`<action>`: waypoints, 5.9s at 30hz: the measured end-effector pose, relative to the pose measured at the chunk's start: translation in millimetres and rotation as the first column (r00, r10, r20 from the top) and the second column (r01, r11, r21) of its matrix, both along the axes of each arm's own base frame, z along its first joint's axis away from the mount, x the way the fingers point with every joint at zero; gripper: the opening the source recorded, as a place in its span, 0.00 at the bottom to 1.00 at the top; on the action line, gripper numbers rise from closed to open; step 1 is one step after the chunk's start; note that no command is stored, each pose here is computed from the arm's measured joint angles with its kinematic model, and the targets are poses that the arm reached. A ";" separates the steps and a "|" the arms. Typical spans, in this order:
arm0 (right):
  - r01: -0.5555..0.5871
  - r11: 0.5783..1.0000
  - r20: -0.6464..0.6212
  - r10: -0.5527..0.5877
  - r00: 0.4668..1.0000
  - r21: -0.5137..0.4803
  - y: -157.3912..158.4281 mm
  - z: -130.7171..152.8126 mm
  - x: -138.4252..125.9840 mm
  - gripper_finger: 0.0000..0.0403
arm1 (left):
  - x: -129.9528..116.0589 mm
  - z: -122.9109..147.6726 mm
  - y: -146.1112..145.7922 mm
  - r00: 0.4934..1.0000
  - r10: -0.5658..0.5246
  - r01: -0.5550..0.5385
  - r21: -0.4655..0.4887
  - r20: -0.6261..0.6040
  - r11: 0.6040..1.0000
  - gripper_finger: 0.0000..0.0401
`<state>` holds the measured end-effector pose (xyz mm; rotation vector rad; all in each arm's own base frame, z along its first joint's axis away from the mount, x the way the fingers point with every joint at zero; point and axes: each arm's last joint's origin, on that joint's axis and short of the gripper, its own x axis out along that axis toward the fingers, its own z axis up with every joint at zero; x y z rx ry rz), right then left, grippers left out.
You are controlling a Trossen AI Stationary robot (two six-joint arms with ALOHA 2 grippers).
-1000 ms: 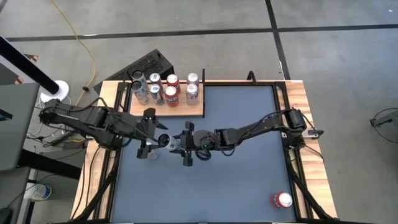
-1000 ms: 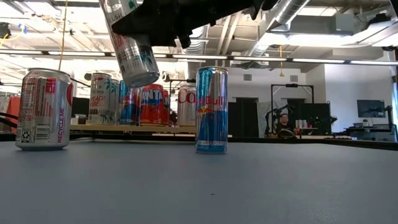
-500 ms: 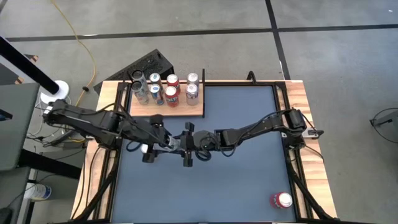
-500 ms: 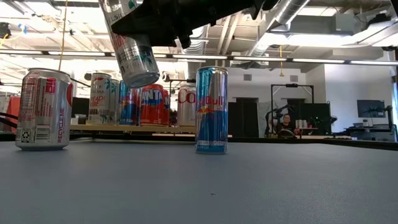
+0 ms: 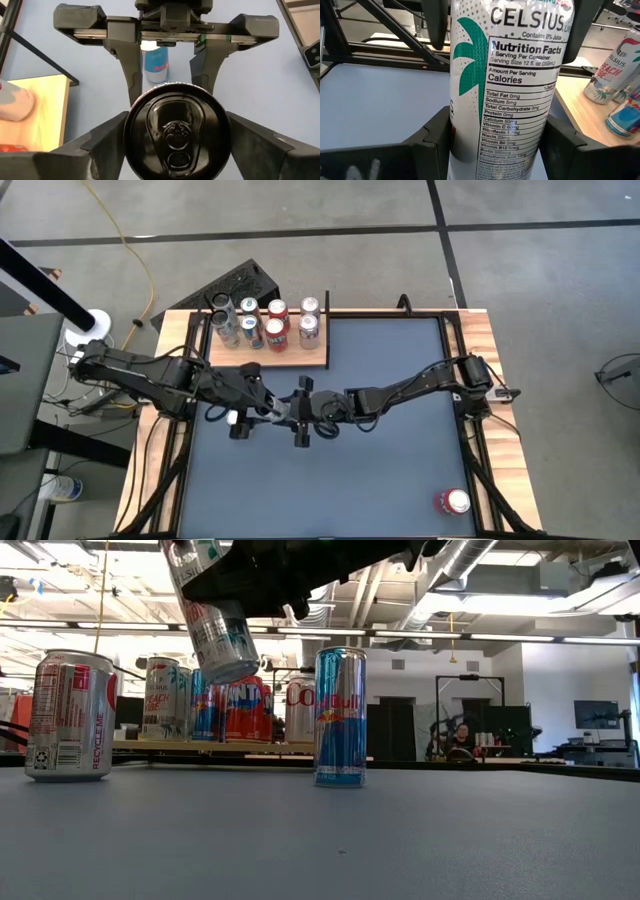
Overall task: Place canned beverage on shelf
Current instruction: Put the white pink soda can on the shelf aligned with the other white pink soda cans
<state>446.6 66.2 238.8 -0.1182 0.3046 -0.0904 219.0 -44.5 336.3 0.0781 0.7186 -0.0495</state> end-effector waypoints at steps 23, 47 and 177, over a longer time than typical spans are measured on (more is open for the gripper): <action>0.000 0.999 -0.011 0.000 1.000 0.047 -2.5 2.1 -1.7 0.78 | -1.9 -1.7 0.1 1.000 0.013 -0.013 -0.016 -0.028 1.000 0.60; -0.029 1.000 -0.231 0.028 0.973 0.000 12.1 91.5 -97.2 0.98 | -45.4 18.4 91.6 0.882 0.342 -0.304 0.163 -0.324 0.939 0.60; -0.043 0.989 -0.389 -0.015 0.921 -0.139 -73.3 109.9 -130.2 0.83 | -133.7 -4.7 205.0 0.657 0.672 -0.698 0.060 -0.341 0.713 0.71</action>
